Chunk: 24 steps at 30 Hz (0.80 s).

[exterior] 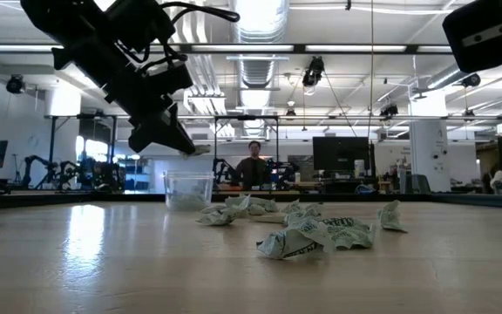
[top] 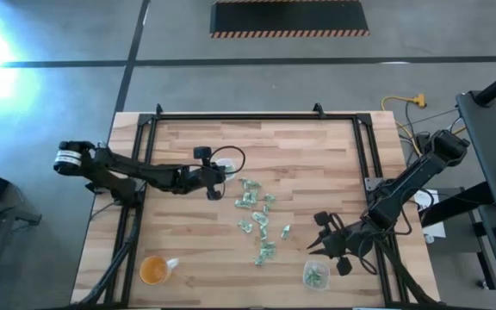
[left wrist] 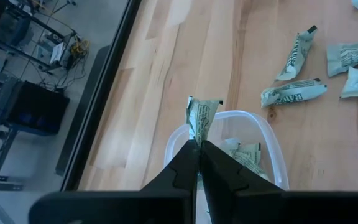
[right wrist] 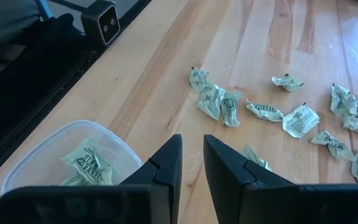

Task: Pick and place Stevia / Truvia into bins
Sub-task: Put the stevia packet into the top transparent container, then put the stevia packet into the bottom transparent container

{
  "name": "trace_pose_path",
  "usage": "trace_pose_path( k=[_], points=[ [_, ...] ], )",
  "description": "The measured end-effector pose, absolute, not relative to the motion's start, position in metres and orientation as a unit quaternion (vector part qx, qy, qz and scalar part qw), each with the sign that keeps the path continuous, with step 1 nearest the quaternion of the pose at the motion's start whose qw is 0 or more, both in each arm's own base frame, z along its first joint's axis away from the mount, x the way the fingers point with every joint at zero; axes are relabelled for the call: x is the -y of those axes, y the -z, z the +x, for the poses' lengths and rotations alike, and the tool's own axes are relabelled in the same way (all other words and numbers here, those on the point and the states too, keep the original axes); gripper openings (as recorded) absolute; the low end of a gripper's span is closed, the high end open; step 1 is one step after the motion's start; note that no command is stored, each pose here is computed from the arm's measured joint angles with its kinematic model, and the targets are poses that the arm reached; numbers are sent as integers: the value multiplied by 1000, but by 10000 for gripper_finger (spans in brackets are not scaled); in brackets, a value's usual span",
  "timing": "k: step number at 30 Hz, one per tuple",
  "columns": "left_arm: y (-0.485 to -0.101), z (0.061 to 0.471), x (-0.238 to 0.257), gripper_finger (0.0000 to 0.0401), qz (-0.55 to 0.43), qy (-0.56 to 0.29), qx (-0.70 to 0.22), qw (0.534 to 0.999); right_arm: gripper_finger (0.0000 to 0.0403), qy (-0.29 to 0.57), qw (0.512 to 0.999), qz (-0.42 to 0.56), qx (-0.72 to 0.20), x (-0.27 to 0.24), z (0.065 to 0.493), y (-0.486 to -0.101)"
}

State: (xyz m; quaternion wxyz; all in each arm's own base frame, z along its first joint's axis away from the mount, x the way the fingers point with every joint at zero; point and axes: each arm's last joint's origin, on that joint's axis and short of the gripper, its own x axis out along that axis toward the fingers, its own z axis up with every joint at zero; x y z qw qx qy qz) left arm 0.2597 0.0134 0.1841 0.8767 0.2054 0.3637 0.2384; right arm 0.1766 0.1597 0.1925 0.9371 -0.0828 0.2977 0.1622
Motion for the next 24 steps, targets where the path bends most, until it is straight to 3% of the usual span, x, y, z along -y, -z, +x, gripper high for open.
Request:
trace_pose_path(
  k=[13,24],
  points=[
    [-178,254,-14,5,205,-247,-392,862,57,-162,937,-84,-299,-159,176,-191],
    [-179,254,-14,87,206,-253,-391,861,57,-161,937,-87,-298,-159,176,-191]
  ],
)
